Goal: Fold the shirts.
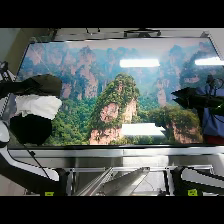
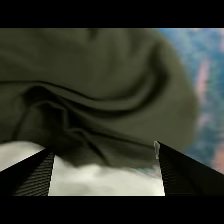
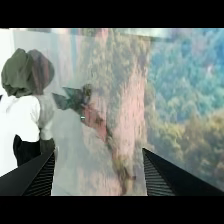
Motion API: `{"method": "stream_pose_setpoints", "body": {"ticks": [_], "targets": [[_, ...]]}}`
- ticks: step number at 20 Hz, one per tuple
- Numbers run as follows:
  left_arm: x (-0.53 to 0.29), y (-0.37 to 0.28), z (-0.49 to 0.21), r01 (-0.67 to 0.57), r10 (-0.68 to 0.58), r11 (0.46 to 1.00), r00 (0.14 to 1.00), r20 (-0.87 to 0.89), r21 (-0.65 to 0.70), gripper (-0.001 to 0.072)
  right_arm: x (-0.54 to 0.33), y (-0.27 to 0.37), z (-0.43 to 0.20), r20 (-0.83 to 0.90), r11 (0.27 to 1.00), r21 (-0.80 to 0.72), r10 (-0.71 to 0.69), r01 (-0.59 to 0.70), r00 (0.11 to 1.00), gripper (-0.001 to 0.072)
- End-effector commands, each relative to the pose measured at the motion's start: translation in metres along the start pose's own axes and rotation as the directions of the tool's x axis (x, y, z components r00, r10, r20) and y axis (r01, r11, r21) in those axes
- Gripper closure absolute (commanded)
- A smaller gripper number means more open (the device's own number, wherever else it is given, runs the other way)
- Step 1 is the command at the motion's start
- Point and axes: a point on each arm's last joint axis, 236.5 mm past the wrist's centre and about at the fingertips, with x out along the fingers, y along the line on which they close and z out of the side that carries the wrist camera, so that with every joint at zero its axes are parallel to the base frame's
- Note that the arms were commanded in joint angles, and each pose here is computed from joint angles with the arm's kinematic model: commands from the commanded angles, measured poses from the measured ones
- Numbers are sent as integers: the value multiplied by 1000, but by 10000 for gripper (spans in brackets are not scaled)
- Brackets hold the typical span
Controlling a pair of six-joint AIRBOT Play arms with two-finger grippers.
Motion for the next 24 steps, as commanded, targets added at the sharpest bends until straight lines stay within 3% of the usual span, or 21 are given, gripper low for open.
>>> {"method": "stream_pose_setpoints", "body": {"ticks": [1,2,3,4,6,7,10,13,14,15,16,17,20,24], "targets": [[55,35,-8,-104,110,992,989,-95,66,-4,6,-1,4,17,1000,-16,-18,18,1000,108],[63,31,-3,-99,105,992,990,-89,76,0,7,-1,4,17,1000,-18,-20,21,1000,109],[69,27,2,-95,102,992,991,-84,82,105,9,0,4,13,1000,-21,-19,20,1000,110],[73,23,7,-90,97,992,992,-78,92,245,11,2,2,7,1000,-24,-18,18,1000,110],[76,15,18,-84,90,992,994,-63,92,628,15,4,-1,-4,999,-30,-15,15,1000,110],[74,13,21,-84,88,994,994,-57,75,677,16,5,-2,-10,999,-32,-12,12,1000,110],[73,4,14,-61,66,997,994,-91,57,678,17,6,-3,-15,999,-35,-11,11,1000,110],[50,-45,21,101,-100,995,991,-88,12,680,17,9,-6,-28,999,-34,-1,1,1000,113],[30,-77,36,187,-186,982,982,-44,31,680,17,11,-9,-37,999,-33,8,-10,999,146],[5,-112,52,264,-265,962,964,5,68,680,17,12,-10,-42,999,-33,12,-14,999,294],[-26,-153,65,348,-354,931,934,45,107,679,17,13,-11,-49,999,-32,17,-19,999,473],[-64,-204,71,452,-465,879,883,62,155,679,16,15,-14,-60,999,-32,25,-27,998,593],[-156,-329,35,639,-659,704,751,-51,310,678,15,21,-23,-100,996,-71,53,-60,994,625],[-193,-425,-54,740,-704,571,664,-252,356,678,11,35,-41,-173,988,-88,107,-123,979,625]]}}
